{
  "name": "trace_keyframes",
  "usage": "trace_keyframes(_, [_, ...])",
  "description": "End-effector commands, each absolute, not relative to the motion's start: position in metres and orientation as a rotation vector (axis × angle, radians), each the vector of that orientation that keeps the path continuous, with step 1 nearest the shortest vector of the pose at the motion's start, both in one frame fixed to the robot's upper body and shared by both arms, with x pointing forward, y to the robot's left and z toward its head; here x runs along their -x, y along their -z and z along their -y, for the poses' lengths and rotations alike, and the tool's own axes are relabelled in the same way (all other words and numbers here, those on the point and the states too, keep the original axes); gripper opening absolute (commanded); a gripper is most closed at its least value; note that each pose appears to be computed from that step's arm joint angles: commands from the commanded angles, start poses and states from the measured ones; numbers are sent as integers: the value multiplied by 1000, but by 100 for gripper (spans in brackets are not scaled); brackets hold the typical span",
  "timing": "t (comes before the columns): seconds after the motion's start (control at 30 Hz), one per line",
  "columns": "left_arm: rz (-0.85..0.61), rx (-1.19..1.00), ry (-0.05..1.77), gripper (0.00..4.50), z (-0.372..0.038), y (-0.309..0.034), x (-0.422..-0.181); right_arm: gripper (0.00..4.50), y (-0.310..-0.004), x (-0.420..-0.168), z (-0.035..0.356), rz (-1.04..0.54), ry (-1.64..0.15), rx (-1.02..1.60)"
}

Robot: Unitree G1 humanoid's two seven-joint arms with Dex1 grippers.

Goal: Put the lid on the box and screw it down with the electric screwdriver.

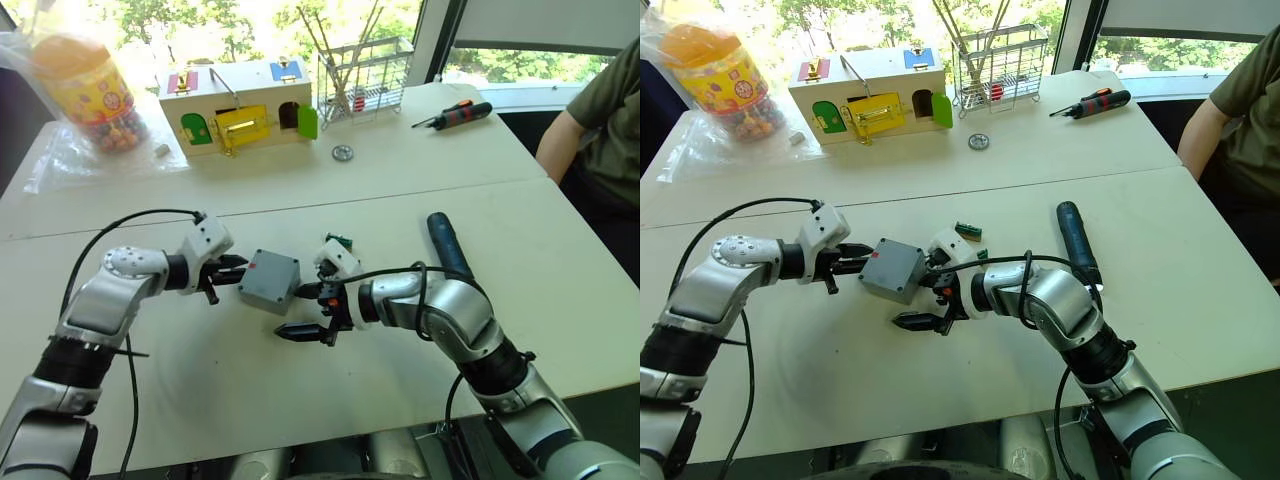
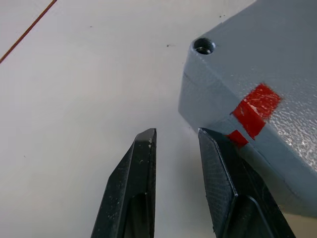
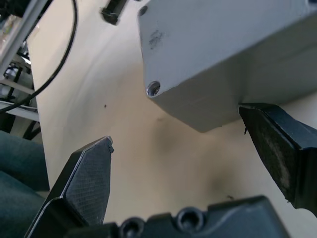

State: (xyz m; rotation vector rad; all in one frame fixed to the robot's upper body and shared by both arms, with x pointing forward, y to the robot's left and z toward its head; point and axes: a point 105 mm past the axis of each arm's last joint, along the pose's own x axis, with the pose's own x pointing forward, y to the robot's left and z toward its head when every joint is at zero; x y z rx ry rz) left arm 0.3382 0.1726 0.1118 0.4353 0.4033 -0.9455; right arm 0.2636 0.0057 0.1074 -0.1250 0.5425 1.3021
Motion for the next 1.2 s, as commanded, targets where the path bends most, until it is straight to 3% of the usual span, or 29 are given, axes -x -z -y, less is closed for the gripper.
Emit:
trace_keyframes(0.03, [-389, -521, 1000, 133, -164, -106, -347, 448, -117, -251, -10, -543, -1370, 137])
trace_keyframes(0.13, [-380, -539, 989, 133, -167, -104, -353, 448, -119, -251, -2, -541, -1347, 166])
trace_keyframes(0.3, [-369, -556, 892, 133, -197, -114, -355, 448, -142, -274, 20, -371, -1264, 357])
trace_keyframes(0.57, [-473, -537, 896, 133, -216, -103, -300, 448, -140, -302, 21, -278, -1292, 481])
trace_keyframes(0.73, [-525, -437, 941, 133, -205, -101, -267, 448, -129, -303, 12, -279, -1375, 515])
trace_keyframes(0.9, [-486, -391, 922, 133, -193, -100, -271, 448, -122, -290, -2, -265, -1487, 535])
trace_keyframes(1.0, [-440, -384, 886, 133, -191, -105, -285, 448, -120, -281, -5, -278, -1522, 519])
trace_keyframes(1.2, [-418, -388, 904, 133, -184, -107, -297, 448, -116, -273, -2, -309, -1499, 503])
